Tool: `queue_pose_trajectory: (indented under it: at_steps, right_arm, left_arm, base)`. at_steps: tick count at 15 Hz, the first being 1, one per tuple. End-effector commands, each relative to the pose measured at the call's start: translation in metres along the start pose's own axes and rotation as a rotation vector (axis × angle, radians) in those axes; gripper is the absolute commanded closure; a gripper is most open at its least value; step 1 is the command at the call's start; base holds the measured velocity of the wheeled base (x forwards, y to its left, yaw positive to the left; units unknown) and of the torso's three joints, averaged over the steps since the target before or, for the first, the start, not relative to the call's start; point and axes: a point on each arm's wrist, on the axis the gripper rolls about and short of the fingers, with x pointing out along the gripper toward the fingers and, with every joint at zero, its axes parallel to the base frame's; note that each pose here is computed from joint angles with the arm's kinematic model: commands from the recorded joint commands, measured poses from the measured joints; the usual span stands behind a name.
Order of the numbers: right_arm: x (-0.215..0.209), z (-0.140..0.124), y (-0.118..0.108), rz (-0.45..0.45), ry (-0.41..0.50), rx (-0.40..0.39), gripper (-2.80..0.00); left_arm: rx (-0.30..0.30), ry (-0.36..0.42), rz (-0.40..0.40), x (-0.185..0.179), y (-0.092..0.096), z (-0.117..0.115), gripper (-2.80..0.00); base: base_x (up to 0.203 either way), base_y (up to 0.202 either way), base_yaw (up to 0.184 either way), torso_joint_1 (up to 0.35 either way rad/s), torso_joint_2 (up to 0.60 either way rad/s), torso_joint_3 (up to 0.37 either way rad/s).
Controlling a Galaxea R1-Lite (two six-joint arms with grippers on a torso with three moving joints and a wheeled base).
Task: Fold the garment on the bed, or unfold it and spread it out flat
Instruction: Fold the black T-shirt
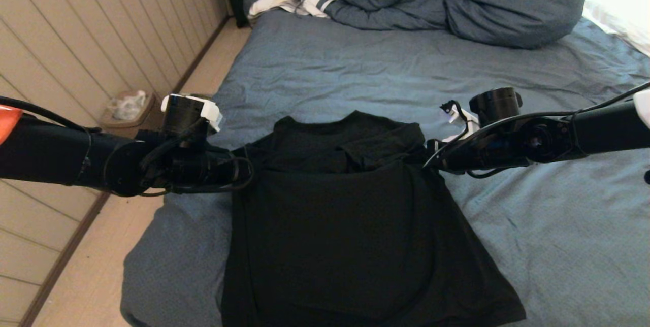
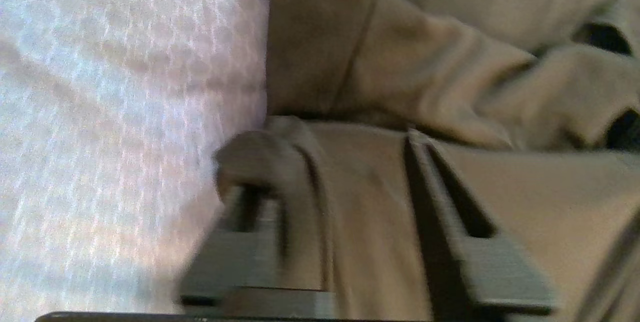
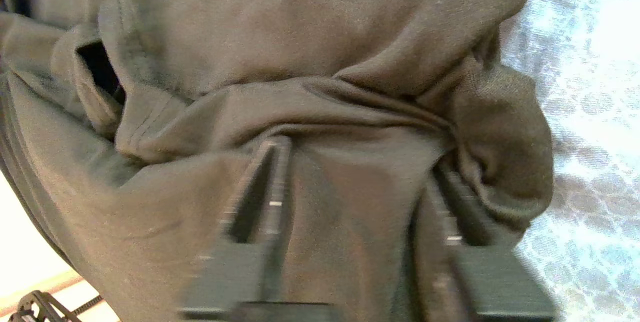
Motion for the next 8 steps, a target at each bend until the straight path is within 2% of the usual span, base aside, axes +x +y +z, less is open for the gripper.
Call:
queue_pose_trajectory:
  at_steps: [1, 6, 8]
  right_arm:
    - [-0.009, 0.000, 0.003, 0.000, -0.008, -0.002, -2.80]
    - [-0.040, -0.013, 0.013, -0.012, -0.013, -0.004, -2.80]
    - [-0.047, -0.018, 0.008, -0.028, -0.010, 0.000, -2.80]
  left_arm:
    - [0.001, -0.032, -0.015, -0.019, -0.003, 0.004, -2.80]
    - [-0.007, -0.013, 0.004, -0.060, 0.002, -0.010, -2.80]
    - [-0.015, -0.016, 0.015, -0.067, 0.007, -0.013, -2.80]
  base:
    - [0.000, 0.000, 0.000, 0.000, 0.00, 0.000]
    - [0.000, 0.000, 0.000, 0.000, 0.00, 0.000]
    - [0.000, 0.000, 0.000, 0.000, 0.00, 0.000]
